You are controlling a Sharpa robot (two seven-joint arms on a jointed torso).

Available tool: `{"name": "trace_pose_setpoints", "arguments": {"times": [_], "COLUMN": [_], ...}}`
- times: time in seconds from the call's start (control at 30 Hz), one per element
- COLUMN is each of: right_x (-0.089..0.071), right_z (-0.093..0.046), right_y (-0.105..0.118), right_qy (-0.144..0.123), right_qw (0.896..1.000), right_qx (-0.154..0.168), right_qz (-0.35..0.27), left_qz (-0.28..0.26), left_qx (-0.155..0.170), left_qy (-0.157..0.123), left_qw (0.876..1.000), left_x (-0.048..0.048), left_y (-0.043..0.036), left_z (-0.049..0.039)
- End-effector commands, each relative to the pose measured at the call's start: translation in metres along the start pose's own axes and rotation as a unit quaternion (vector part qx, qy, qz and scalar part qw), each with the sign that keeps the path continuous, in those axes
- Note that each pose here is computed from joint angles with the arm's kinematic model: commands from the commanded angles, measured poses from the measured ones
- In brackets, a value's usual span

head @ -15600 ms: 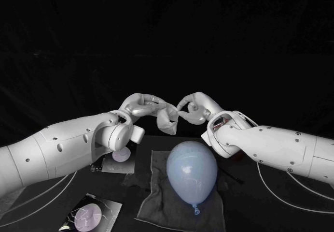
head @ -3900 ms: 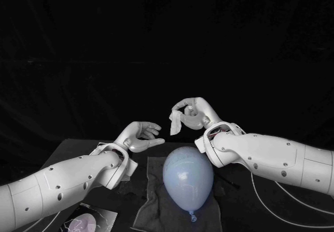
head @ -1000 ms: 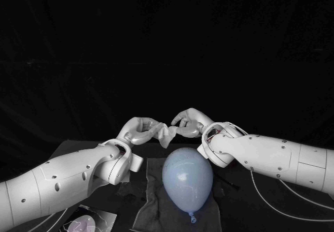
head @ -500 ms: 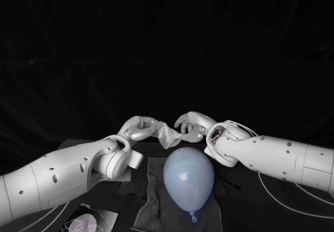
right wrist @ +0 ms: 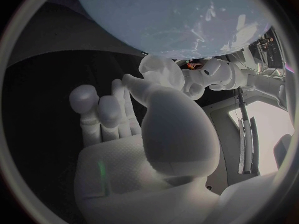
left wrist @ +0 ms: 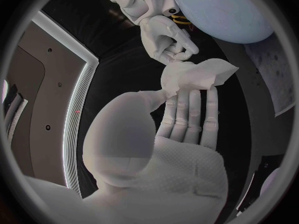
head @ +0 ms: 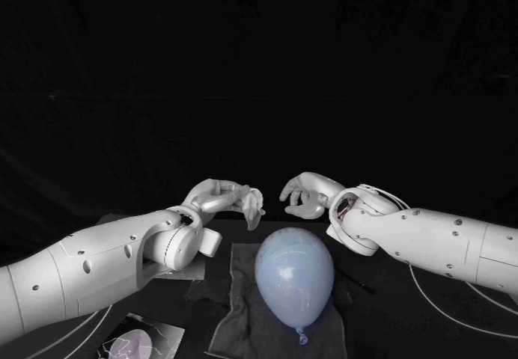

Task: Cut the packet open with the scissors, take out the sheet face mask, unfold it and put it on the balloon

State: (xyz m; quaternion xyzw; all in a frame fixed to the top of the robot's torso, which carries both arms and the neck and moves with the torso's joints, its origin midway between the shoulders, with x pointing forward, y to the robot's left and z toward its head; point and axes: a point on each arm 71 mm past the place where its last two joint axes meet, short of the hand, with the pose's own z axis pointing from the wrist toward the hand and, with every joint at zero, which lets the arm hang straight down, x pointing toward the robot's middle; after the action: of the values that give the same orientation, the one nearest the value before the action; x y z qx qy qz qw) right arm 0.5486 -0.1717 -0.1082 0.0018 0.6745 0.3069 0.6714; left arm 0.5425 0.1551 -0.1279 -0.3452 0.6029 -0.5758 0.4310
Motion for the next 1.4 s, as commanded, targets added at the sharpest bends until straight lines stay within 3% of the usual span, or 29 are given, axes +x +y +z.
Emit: {"name": "trace_pose_setpoints", "arguments": {"times": [0.03,0.2,0.4,0.6,1.03,1.4], "right_x": [-0.005,-0.004,0.001,0.006,0.009,0.016], "right_z": [0.001,-0.001,-0.001,0.0,0.005,0.007], "right_y": [-0.002,0.004,0.024,0.037,0.042,0.046], "right_qy": [-0.006,0.001,-0.014,-0.017,-0.033,-0.021], "right_qw": [0.999,0.996,0.986,0.98,0.982,0.99], "right_qx": [-0.001,-0.016,-0.031,-0.035,-0.034,-0.043], "right_qz": [0.045,0.087,0.163,0.195,0.185,0.135], "left_qz": [-0.004,-0.001,0.004,0.017,0.039,0.04], "left_qx": [-0.013,-0.019,-0.026,-0.025,-0.015,-0.009], "left_qy": [-0.005,-0.017,-0.021,-0.017,-0.002,0.01], "left_qw": [1.0,1.0,0.999,0.999,0.999,0.999], "left_x": [0.0001,-0.0015,-0.0016,0.0005,0.006,0.0113], "left_y": [-0.0002,0.0002,0.0006,0.0001,-0.0024,-0.0042], "left_z": [0.0016,0.0028,0.004,0.0051,0.0046,0.0029]}}
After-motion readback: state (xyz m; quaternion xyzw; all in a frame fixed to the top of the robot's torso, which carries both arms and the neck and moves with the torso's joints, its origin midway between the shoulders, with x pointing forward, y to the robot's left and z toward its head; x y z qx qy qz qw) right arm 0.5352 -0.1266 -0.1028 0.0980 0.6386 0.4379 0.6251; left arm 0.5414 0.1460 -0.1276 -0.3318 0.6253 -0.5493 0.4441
